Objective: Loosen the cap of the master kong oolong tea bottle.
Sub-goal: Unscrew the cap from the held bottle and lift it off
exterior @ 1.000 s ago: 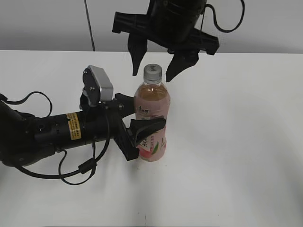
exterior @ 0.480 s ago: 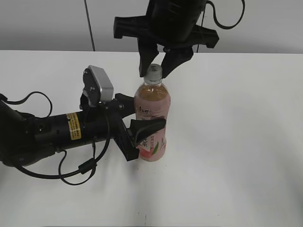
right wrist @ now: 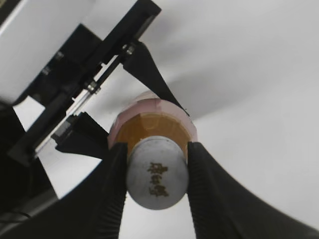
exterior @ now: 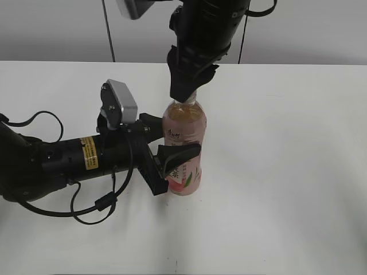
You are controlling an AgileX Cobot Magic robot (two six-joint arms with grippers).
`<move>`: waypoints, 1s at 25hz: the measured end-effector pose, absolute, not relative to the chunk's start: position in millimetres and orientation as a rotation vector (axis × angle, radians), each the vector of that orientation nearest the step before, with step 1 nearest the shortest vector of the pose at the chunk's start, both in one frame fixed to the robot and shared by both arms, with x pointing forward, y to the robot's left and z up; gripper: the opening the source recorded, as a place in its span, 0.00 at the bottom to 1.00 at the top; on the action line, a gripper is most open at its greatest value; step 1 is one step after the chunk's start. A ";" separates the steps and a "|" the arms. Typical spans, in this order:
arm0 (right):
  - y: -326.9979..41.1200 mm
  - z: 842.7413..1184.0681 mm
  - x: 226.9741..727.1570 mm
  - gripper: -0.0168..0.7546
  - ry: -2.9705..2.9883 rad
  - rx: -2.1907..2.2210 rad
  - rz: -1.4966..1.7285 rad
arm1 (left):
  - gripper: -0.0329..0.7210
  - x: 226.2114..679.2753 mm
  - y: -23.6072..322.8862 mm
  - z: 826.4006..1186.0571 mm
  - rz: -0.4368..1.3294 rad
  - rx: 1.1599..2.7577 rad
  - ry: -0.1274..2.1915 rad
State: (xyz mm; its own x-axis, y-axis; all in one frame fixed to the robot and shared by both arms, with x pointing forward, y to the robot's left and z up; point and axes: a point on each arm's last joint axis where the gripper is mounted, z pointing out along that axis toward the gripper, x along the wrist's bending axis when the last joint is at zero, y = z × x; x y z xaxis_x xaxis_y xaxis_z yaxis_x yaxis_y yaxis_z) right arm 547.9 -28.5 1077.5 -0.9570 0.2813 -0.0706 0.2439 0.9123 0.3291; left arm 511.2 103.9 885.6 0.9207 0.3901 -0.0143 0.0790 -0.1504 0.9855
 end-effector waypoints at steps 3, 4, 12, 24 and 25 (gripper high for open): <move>-28.3 1077.6 547.7 0.38 2.951 0.023 0.459 | 0.57 511.1 103.9 885.6 0.282 1.713 0.357; -28.1 1077.6 547.5 0.38 2.942 -0.082 0.453 | 0.57 511.1 103.9 885.6 0.283 1.713 0.355; -27.7 1077.6 546.7 0.38 2.684 -1.022 0.349 | 0.57 511.1 103.8 885.6 0.283 1.714 0.354; -26.7 1080.8 546.8 0.38 2.138 -1.824 0.192 | 0.57 511.4 104.0 885.6 0.285 1.713 0.358; -26.7 1081.9 547.3 0.38 2.130 -1.831 0.179 | 0.57 511.4 104.0 885.6 0.285 1.713 0.358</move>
State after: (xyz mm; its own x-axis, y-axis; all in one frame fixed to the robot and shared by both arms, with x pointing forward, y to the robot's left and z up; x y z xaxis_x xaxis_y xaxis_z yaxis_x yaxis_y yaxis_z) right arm 547.3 -26.7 1081.9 -0.1229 -0.9382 -0.3237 -0.9791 0.1679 -0.1150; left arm 511.4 104.0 885.6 0.9198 0.3922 -0.0112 0.0768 -0.1520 0.9854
